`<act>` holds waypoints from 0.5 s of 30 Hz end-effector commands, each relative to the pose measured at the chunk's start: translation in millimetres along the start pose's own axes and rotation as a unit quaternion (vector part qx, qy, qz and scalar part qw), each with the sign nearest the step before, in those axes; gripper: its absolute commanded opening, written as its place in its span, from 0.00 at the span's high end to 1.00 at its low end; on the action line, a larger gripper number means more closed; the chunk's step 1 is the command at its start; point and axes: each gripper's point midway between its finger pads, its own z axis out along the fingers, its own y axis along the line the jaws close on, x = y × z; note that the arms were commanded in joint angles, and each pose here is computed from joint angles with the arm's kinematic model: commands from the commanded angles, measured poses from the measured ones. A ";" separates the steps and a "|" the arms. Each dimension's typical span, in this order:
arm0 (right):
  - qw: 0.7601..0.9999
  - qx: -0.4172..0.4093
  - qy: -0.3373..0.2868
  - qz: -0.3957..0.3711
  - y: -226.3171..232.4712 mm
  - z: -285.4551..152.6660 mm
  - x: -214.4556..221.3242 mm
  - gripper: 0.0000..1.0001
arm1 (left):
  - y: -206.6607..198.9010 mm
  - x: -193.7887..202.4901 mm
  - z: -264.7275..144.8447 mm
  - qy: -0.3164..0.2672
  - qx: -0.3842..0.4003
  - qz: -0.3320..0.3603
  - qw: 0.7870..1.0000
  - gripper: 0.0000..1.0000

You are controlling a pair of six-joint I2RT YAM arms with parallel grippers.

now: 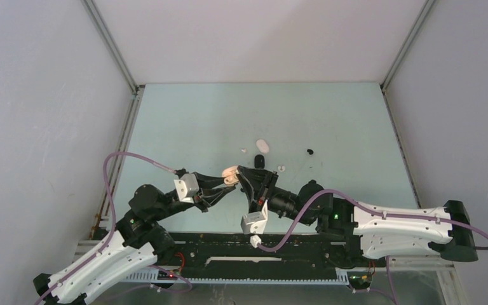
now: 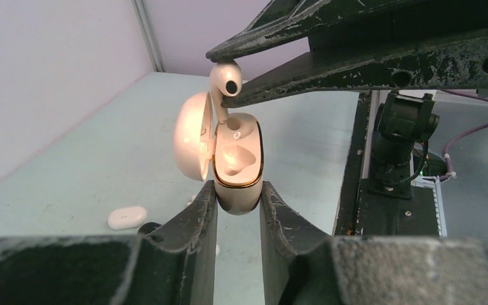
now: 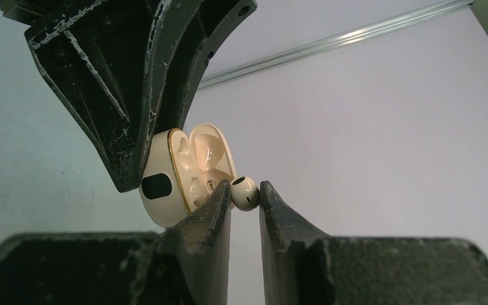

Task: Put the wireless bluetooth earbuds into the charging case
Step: Place the earbud in the charging case.

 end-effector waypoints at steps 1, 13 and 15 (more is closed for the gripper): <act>0.999 0.034 0.008 0.006 -27.1 1.8 -2.2 1.00 | 0.5 -8.9 -1.1 -0.018 0.001 0.017 1.000 1.00; 1.000 0.021 0.006 0.000 -20.8 1.2 -5.1 1.00 | 4.5 -10.8 -3.1 -0.023 -0.014 0.012 1.000 1.00; 1.000 0.020 0.005 -0.001 -20.8 0.5 -6.3 1.00 | 5.5 -10.8 -3.3 -0.023 -0.017 0.011 1.000 1.00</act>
